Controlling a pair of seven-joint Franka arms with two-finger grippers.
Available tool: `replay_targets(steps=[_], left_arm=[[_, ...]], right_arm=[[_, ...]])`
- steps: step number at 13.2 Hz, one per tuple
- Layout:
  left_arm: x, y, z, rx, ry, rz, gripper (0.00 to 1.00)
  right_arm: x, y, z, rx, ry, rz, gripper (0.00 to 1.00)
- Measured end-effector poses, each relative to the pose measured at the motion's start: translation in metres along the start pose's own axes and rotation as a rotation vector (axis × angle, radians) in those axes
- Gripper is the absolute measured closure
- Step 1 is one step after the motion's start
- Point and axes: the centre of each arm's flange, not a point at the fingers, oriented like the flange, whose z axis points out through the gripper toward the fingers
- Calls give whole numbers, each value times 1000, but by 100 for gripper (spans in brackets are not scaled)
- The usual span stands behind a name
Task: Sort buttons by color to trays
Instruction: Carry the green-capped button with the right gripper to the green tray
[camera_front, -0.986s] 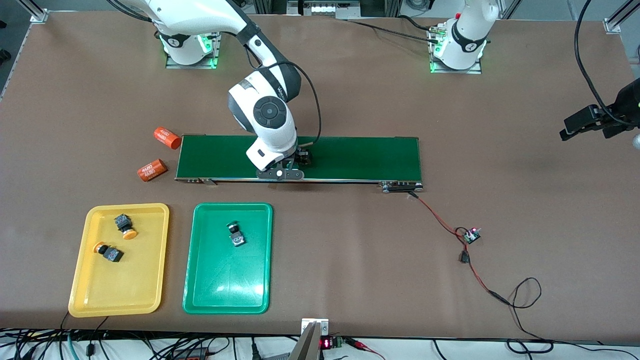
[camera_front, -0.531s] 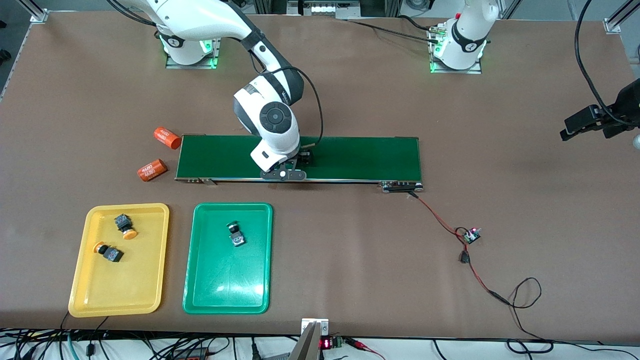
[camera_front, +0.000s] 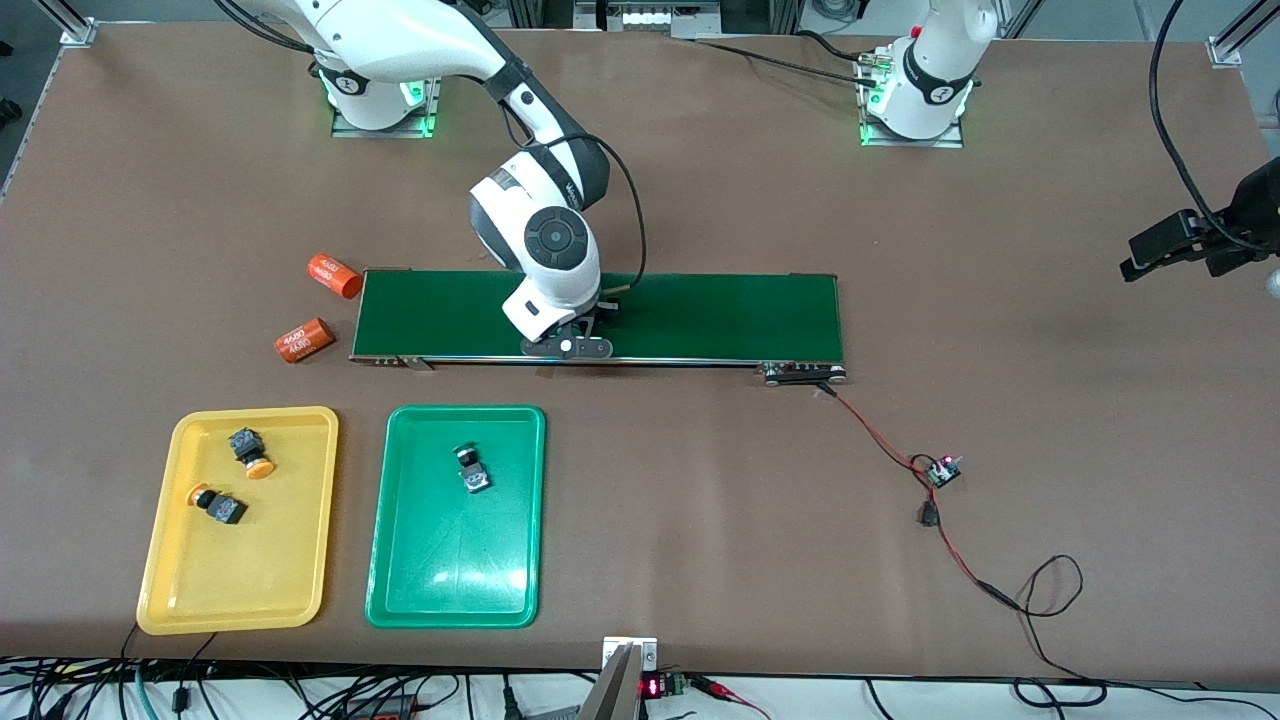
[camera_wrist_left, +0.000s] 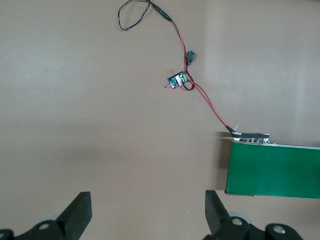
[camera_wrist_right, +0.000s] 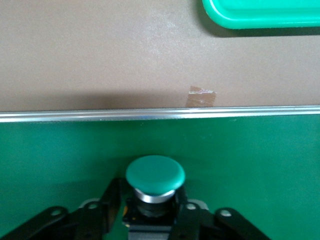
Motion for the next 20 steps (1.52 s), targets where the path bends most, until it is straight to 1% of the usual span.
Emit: replay_targets(steps=[1, 6, 9, 11, 14, 16, 17, 18, 20], left_arm=[[0, 0, 0, 0, 0, 0, 0], [0, 0, 0, 0, 0, 0, 0], [0, 0, 0, 0, 0, 0, 0], [0, 0, 0, 0, 0, 0, 0], [0, 0, 0, 0, 0, 0, 0], [0, 0, 0, 0, 0, 0, 0], [0, 0, 0, 0, 0, 0, 0], [0, 0, 0, 0, 0, 0, 0], [0, 0, 0, 0, 0, 0, 0]], right_arm=[[0, 1, 0, -5, -4, 1, 60], [4, 8, -7, -38, -38, -8, 60], [13, 12, -39, -72, -72, -36, 60], [24, 18, -72, -76, -72, -87, 60], [51, 48, -109, -57, -49, -202, 60], [70, 72, -119, -44, -38, -290, 60], [80, 84, -122, -43, -24, -340, 60], [90, 94, -127, -44, 6, -402, 60], [112, 113, -136, -39, 97, -520, 60]])
